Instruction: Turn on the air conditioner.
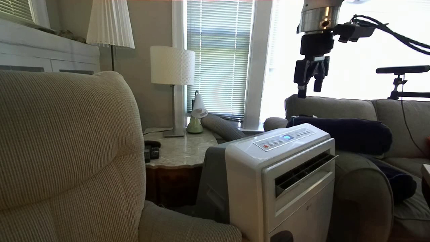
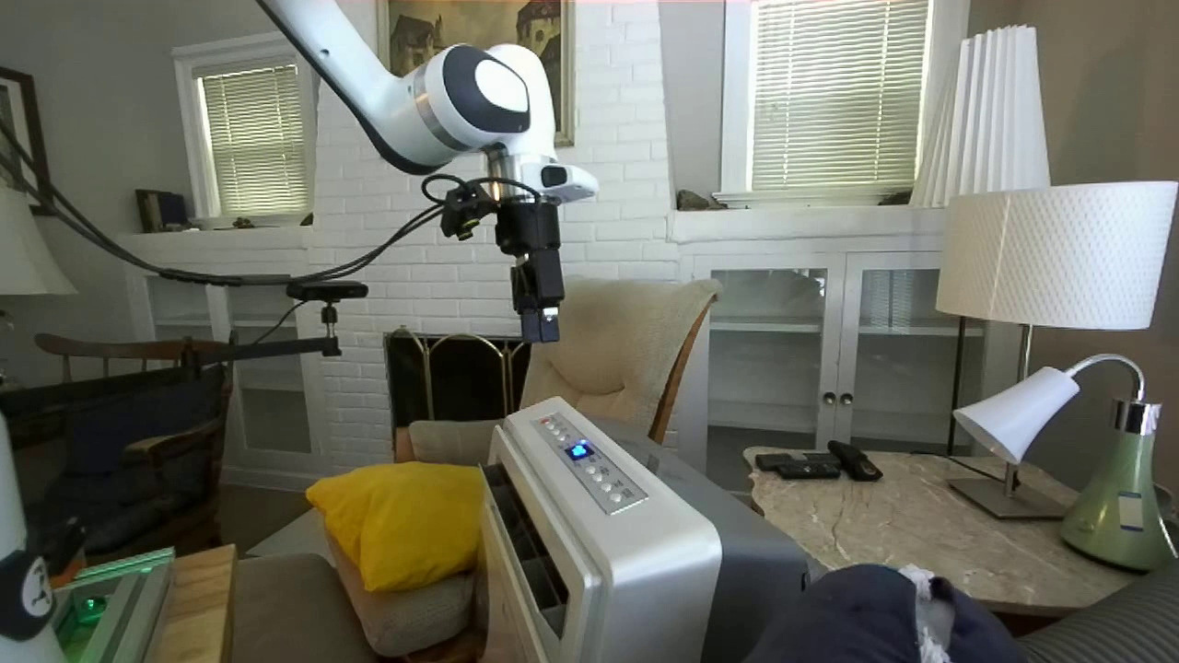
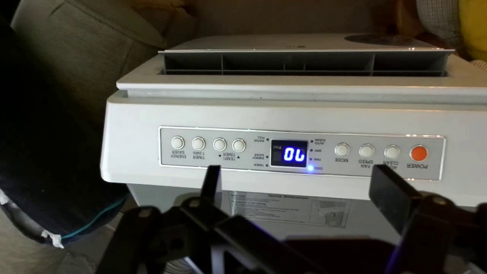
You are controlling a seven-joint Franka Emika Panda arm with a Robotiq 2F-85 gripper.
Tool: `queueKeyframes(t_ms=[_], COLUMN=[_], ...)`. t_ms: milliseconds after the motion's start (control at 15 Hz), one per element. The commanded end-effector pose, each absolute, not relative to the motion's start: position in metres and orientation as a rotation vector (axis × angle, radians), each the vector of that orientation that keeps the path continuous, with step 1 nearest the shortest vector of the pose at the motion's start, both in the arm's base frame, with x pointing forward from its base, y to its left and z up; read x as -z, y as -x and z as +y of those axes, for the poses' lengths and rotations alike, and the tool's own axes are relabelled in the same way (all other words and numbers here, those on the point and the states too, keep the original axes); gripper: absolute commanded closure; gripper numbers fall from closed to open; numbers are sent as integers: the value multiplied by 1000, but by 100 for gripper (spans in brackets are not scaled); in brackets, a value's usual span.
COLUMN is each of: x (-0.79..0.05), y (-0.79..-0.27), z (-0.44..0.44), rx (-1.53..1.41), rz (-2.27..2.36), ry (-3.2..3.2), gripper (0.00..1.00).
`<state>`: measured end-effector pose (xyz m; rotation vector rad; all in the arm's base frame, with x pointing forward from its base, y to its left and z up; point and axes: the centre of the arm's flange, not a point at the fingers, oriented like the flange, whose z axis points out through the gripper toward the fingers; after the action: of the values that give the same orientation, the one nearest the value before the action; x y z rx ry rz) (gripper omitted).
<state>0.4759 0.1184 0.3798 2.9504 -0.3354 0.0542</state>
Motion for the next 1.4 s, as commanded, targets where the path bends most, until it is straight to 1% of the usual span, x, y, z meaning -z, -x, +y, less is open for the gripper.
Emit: queueKeyframes(t_ms=[0,400,733,1333], x=[-372,-352,-333,-331], y=[-467,-481,-493,-495], z=[101,80,66,71], rx=[-40,-85,-188,-192], rz=[-395,-482,-519,-536], ry=[-2998,-3064,-3066,-3056], gripper=[0,0,0,0])
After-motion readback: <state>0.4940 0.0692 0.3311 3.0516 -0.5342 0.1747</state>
